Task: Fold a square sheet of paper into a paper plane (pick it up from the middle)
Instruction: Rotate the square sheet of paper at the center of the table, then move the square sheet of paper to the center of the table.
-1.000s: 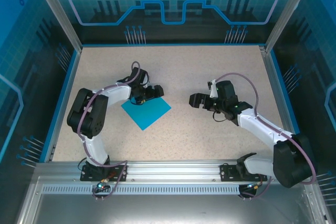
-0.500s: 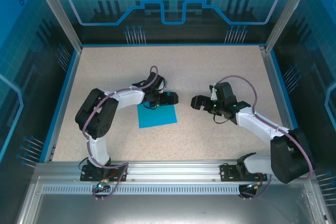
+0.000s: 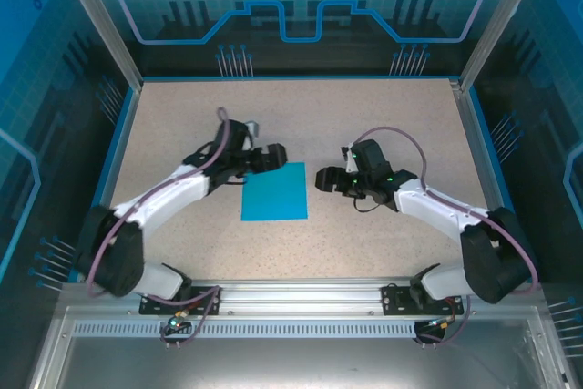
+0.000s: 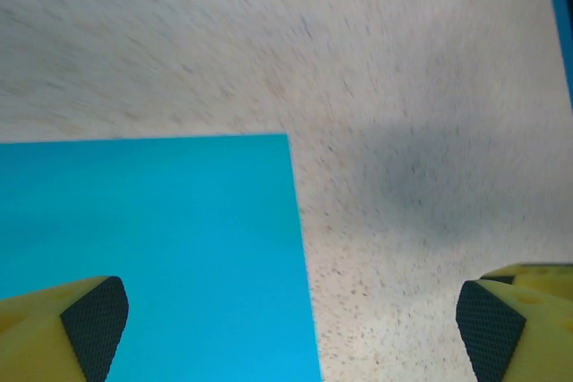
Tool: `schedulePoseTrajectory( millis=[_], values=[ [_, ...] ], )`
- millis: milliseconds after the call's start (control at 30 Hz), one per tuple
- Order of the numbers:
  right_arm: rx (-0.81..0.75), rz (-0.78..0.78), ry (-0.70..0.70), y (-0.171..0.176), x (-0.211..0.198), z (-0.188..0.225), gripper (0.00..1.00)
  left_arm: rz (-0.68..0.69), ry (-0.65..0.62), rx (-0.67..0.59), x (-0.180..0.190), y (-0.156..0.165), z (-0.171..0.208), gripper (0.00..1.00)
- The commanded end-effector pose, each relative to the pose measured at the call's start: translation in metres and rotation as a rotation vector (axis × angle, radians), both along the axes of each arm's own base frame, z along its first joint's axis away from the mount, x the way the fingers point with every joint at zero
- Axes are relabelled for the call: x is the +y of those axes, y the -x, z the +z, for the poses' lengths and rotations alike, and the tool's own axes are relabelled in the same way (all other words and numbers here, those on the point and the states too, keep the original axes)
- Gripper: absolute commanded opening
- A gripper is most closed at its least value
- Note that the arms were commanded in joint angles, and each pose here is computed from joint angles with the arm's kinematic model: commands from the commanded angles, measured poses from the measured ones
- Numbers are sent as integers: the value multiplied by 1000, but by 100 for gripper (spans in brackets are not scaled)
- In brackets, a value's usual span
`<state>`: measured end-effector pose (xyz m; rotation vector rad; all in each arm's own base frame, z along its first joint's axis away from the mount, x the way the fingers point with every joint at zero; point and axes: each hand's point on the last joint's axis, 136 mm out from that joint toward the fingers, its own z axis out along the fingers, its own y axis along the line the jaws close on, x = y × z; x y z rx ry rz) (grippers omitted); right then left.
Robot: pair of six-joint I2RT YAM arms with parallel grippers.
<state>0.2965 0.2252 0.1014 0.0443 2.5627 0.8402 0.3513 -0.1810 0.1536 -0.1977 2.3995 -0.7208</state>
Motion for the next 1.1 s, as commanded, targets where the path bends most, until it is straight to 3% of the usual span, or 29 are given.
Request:
schedulePoseTrajectory(
  millis=[0,267,500,800,1067],
  values=[
    [17,39,-28,-2,33,3,76,100,-27,7,39,18,-14,99],
    [106,125,44,-10,101,-21,75,183,-51,-62,71,44,-15,98],
    [203,140,115,-15,122,-57,75,200,-49,-79,79,53,-13,98],
    [304,101,242,-2,73,-105,75,113,5,-111,64,60,-5,98],
    [318,45,244,4,-3,-100,77,-5,123,-112,33,57,4,98]
  ],
)
